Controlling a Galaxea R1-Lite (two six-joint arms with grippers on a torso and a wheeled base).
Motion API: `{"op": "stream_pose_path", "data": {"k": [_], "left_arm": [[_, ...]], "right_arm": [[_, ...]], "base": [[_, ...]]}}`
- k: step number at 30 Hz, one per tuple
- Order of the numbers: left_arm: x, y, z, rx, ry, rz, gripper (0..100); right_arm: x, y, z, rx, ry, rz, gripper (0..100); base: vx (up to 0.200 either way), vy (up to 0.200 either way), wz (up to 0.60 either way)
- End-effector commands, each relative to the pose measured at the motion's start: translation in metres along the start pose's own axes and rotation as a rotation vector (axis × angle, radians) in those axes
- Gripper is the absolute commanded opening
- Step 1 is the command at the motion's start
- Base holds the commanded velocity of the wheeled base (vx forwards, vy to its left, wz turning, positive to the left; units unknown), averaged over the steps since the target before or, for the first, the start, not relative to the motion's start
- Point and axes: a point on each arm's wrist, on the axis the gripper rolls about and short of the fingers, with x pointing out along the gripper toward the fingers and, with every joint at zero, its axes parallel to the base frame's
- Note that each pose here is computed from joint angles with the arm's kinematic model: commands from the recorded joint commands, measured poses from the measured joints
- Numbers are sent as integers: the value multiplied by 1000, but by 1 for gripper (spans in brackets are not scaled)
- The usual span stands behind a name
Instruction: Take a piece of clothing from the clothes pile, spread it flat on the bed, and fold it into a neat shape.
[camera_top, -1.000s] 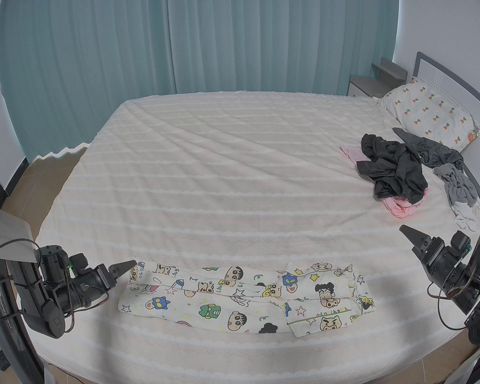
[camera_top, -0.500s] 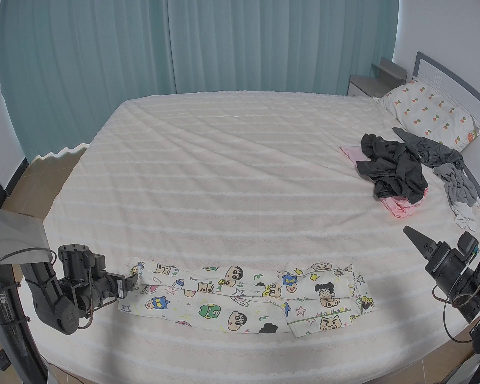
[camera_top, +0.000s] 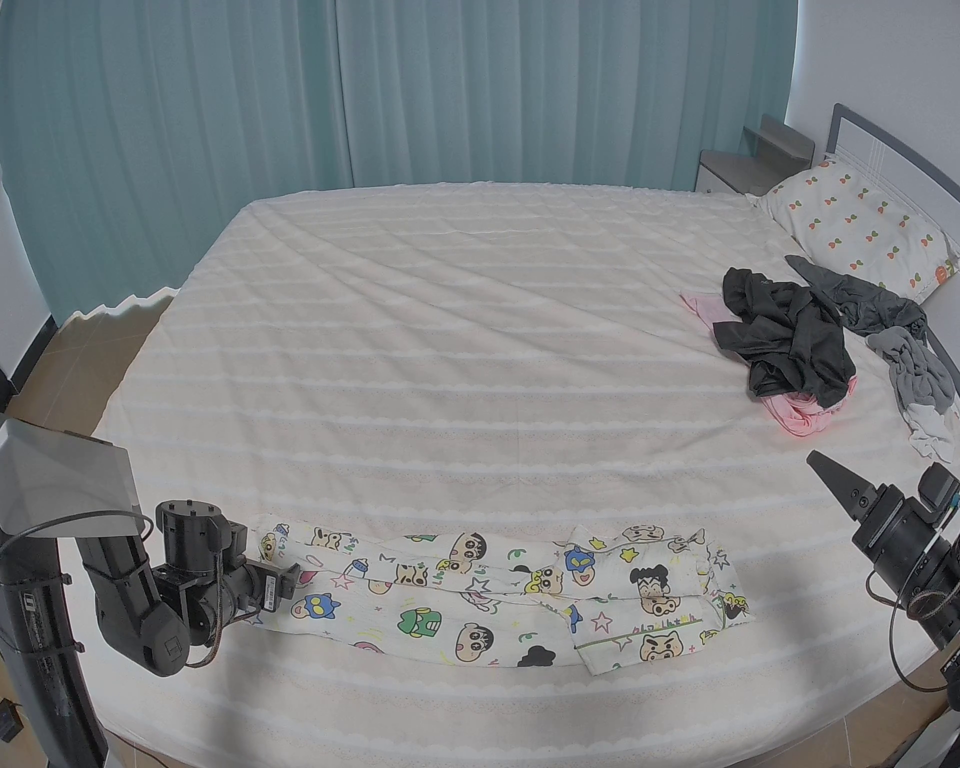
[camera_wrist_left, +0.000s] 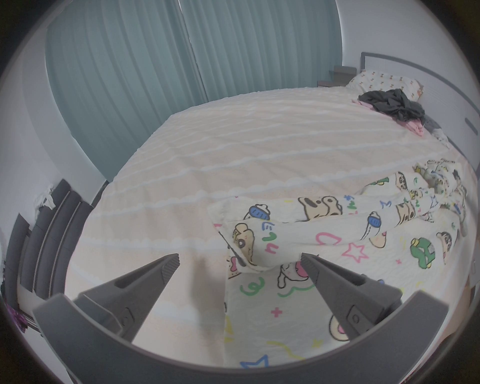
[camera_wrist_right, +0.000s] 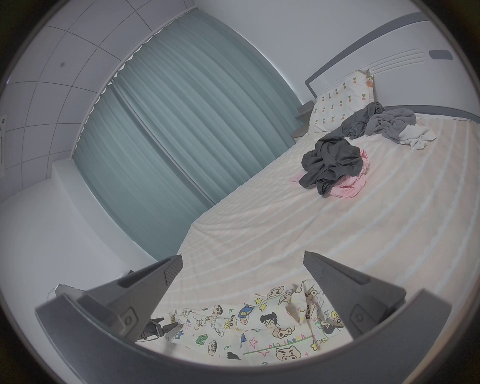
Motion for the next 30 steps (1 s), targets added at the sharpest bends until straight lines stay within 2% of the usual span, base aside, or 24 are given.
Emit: {"op": "stream_pose_path", "data": {"k": [1,5,12,17,21,26,30], "left_arm": [[3,-2,-4,31,19,7,100],[9,-4,-4,47,18,13,100],[28,-6,2,40,-5,74,100],[32,-6,0,48,9,122,100],[27,-5,-3,98,25,125,100],[22,-2,1,112,15,129,100],[20,6,-3,174,51,147,100]], "right_arm": [[-2,-2,-4,0,19,-8,100],[-2,-2,-4,0,19,-8,100],[-2,-2,-3,0,17,-9,100],[-2,-2,-4,0,18,-10,100],[-2,-2,-4,0,19,-10,100],[-2,-2,-4,0,21,-8,100],[-2,-2,-4,0,20,-7,100]], "base": [[0,0,0],[0,0,0],[0,0,0],[0,0,0],[0,0,0],[0,0,0],[0,0,0]]}}
